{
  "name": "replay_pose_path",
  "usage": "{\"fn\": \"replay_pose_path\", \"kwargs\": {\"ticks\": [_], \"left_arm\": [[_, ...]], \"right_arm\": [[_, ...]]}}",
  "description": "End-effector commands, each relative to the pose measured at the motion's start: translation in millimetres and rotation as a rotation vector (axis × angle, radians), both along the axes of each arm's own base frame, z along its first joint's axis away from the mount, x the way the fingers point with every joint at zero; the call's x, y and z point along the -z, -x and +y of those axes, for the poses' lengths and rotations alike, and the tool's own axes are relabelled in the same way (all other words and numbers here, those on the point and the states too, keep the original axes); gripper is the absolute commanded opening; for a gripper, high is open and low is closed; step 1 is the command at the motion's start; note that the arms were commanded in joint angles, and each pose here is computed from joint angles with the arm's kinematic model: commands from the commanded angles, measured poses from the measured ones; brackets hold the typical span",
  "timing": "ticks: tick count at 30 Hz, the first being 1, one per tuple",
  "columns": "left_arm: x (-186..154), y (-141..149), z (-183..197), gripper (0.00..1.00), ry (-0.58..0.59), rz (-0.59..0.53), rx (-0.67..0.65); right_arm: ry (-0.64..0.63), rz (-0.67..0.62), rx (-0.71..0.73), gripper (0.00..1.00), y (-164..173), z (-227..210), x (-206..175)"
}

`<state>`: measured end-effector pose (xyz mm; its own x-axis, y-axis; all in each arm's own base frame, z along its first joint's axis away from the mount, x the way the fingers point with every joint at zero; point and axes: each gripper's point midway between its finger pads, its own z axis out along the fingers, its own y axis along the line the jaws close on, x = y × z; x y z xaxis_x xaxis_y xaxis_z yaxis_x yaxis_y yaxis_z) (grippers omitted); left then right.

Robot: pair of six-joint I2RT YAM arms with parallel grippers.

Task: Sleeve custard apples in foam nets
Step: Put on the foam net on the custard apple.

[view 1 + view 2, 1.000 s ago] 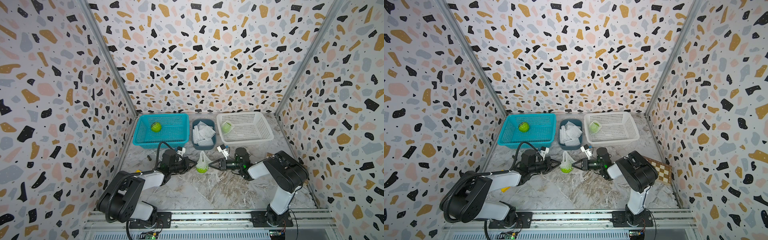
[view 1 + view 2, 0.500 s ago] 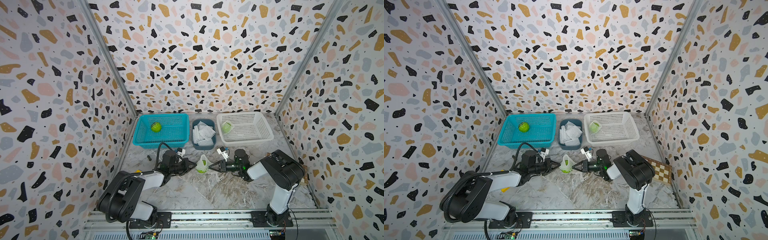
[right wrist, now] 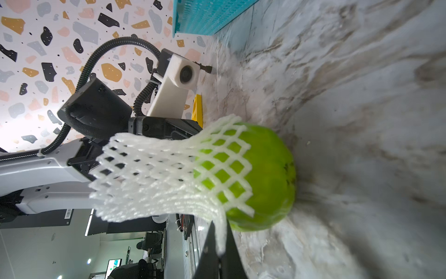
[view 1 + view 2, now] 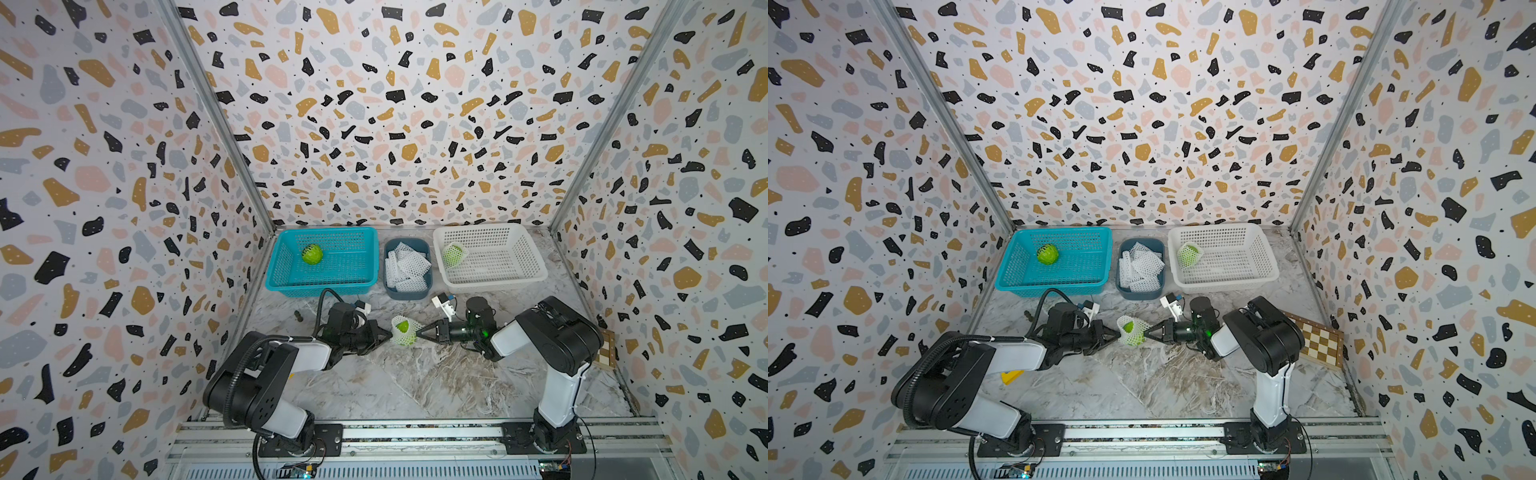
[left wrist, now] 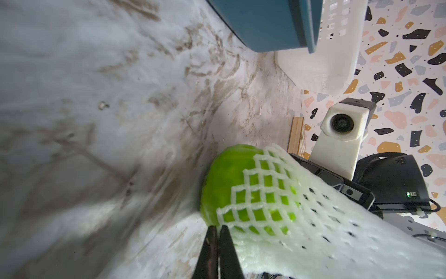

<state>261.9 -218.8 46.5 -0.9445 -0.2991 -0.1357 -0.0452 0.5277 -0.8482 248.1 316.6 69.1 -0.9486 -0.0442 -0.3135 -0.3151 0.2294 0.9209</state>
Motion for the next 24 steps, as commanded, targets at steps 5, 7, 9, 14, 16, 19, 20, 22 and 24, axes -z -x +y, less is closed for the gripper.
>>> {"fn": "replay_pose_path", "kwargs": {"ticks": [5,7,9,14,16,19,20,22,24], "left_arm": [[-16,-11,-5,0.0,0.033,-0.056,0.013],[-15,-13,-4,0.0,0.017,-0.057,0.011],[-12,-14,-4,0.0,0.003,-0.048,0.012],[-5,-14,-6,0.0,0.003,-0.025,0.018],[-2,-15,-6,0.0,-0.011,-0.013,0.018],[2,-16,-5,0.0,-0.023,-0.005,0.02],[3,-17,-6,0.0,-0.022,-0.004,0.02],[4,-19,-6,0.0,-0.022,-0.001,0.019],[5,-21,-7,0.0,-0.024,-0.003,0.017]], "right_arm": [[0.022,0.004,0.017,0.0,-5,-2,4],[0.044,0.012,0.025,0.0,-8,-3,9],[0.058,0.023,0.034,0.0,-9,-4,14],[0.103,0.066,0.059,0.0,-12,-9,29],[0.125,0.074,0.065,0.0,-14,-10,34],[0.139,0.076,0.068,0.0,-16,-9,36],[0.147,0.08,0.071,0.0,-17,-10,37],[0.16,0.079,0.076,0.0,-19,-9,39],[0.161,0.078,0.079,0.0,-21,-8,38]]}}
